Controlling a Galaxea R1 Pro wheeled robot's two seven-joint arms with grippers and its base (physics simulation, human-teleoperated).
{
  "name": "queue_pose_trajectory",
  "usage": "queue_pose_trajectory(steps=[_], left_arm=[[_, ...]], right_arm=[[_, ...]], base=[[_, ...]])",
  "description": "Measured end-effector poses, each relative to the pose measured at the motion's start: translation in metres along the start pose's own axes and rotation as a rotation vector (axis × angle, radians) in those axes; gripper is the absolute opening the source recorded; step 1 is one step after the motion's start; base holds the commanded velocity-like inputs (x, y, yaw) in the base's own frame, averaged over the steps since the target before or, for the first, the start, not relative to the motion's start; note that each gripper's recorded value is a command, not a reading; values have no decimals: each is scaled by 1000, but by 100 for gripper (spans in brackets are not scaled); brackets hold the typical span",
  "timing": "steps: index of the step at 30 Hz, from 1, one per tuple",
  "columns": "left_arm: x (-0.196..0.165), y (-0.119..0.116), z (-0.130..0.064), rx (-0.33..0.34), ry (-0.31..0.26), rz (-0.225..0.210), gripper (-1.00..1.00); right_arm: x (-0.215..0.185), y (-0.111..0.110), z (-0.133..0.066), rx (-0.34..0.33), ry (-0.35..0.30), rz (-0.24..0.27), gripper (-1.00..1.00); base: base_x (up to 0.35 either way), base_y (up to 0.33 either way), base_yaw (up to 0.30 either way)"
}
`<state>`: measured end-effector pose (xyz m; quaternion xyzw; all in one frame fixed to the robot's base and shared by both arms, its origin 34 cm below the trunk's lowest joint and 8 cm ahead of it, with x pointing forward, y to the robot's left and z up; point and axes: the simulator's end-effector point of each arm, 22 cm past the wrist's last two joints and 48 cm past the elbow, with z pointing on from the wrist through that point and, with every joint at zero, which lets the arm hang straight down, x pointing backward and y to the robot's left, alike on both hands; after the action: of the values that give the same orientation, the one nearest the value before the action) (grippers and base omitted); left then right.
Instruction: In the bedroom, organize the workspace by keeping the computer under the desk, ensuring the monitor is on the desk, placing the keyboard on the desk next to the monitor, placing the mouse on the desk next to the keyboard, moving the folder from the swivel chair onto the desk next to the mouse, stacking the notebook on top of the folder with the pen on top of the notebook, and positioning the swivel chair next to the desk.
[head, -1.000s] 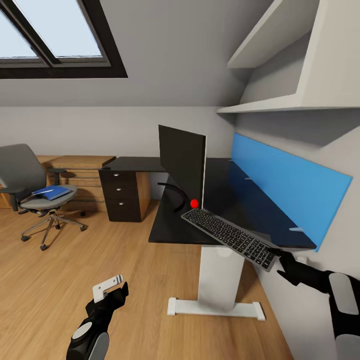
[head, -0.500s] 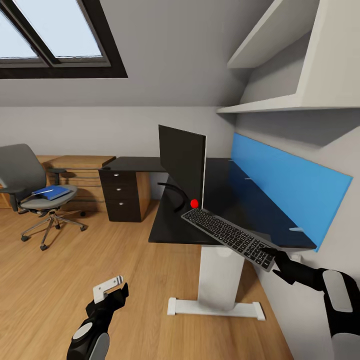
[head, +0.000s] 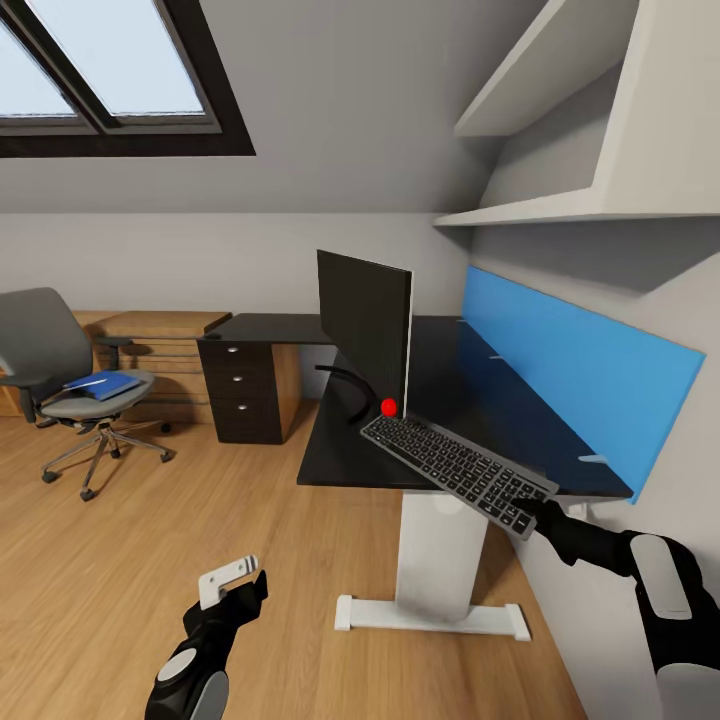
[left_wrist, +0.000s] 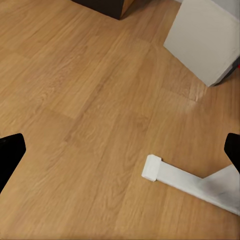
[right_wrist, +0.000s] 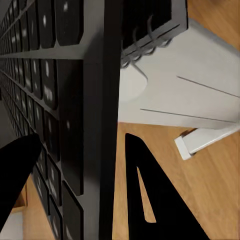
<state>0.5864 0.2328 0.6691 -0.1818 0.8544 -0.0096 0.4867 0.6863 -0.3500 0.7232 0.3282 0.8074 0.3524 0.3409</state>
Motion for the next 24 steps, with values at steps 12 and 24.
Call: queue_pose_trajectory(steps=[12, 24], left_arm=[[-11, -3, -5, -1, -1, -1, 100], [-10, -3, -5, 0, 1, 0, 100]], right_arm=[[-5, 9, -5, 3, 0, -1, -100], [-5, 9, -5, 3, 1, 1, -100]], base=[[0, 0, 0], [0, 0, 0]])
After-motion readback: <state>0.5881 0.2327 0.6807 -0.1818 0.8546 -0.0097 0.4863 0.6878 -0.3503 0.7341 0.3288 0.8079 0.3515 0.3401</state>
